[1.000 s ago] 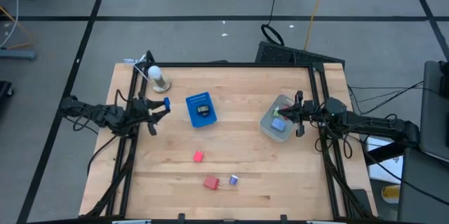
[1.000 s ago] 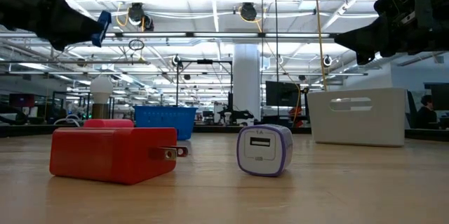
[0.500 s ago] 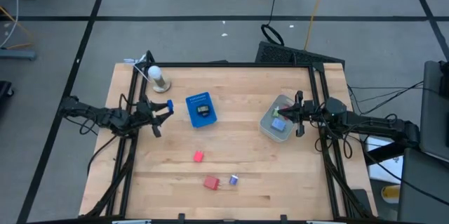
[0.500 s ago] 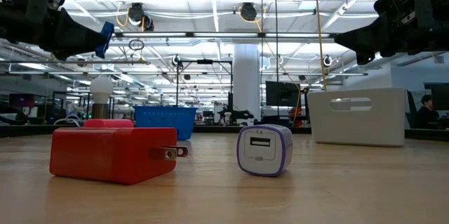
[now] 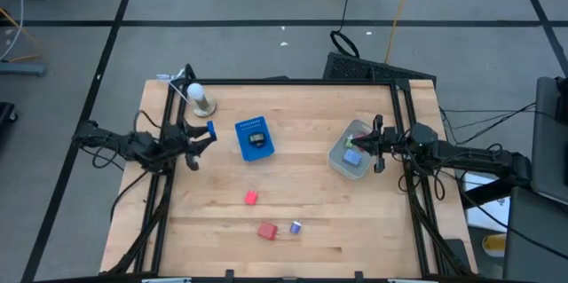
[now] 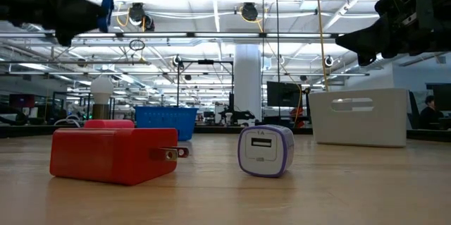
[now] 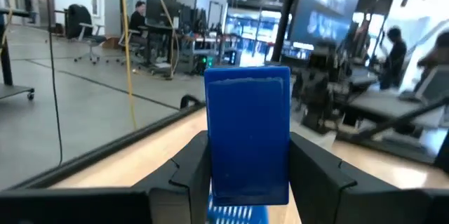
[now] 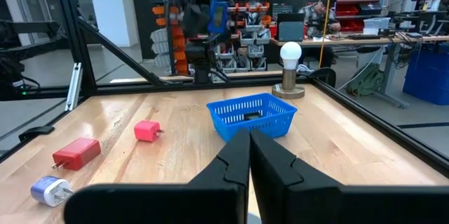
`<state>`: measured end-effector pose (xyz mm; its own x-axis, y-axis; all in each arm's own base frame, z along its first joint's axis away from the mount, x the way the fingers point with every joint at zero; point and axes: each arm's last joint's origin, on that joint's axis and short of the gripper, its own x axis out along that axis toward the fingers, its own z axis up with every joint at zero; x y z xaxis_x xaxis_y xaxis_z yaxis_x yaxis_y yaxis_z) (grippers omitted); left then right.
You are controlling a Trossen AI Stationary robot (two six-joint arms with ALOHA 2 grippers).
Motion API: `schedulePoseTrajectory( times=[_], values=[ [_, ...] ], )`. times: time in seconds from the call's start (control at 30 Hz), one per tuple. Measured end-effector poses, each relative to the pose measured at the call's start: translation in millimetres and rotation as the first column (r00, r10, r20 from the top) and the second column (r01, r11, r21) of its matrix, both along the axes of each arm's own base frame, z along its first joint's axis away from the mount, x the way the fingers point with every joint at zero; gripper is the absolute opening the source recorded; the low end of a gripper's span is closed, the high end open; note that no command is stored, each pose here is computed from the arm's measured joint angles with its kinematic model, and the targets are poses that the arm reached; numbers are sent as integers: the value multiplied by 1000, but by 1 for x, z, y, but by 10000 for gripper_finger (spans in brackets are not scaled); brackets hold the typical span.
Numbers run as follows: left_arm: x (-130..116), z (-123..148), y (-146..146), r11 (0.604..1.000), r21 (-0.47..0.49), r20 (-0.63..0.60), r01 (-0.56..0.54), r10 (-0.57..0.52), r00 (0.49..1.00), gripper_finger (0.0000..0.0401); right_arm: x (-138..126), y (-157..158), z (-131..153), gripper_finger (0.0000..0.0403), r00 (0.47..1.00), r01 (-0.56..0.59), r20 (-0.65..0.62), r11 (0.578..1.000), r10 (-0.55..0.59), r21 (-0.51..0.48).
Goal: Pick & Place Office items
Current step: Put the blue digital clock into the blue bin
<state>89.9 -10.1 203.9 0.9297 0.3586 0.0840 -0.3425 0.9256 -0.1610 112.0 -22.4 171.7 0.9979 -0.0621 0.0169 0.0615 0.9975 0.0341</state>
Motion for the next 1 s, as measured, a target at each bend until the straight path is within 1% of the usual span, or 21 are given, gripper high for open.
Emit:
schedulePoseTrajectory(
  times=[0.07,0.17,0.23,0.33,0.4,0.5,0.63,0.8,0.9,1.0],
  values=[
    [-1,13,1,1000,-9,4,-8,8,1000,149,0,0,0,4,1000,0,4,1000,0,0],
    [4,27,2,1000,-6,-47,-28,28,999,149,1,0,1,4,1000,0,8,1000,0,0],
    [12,35,1,999,-3,-90,-45,45,995,149,1,0,1,4,1000,0,8,1000,0,0],
    [27,43,2,997,7,-179,-77,77,981,149,2,-1,0,4,1000,0,-2,1000,0,2],
    [40,45,3,996,-2,-246,-93,89,965,149,2,-1,-1,4,1000,0,-9,1000,0,4],
    [60,46,8,996,-22,-336,-91,78,939,149,3,-1,-2,4,1000,0,-15,1000,0,5],
    [85,36,20,996,-51,-452,-74,43,891,149,3,-1,-2,4,1000,0,-18,1000,0,6],
    [104,11,40,989,-121,-570,-82,-1,822,149,3,-1,-2,4,1000,0,-18,1000,0,5],
    [115,-3,51,980,-180,-602,-85,-42,798,149,3,-1,-2,4,1000,0,-18,1000,0,5],
    [126,-15,59,972,-224,-604,-63,-88,792,149,3,-1,-2,4,1000,0,-18,1000,0,4]
  ],
)
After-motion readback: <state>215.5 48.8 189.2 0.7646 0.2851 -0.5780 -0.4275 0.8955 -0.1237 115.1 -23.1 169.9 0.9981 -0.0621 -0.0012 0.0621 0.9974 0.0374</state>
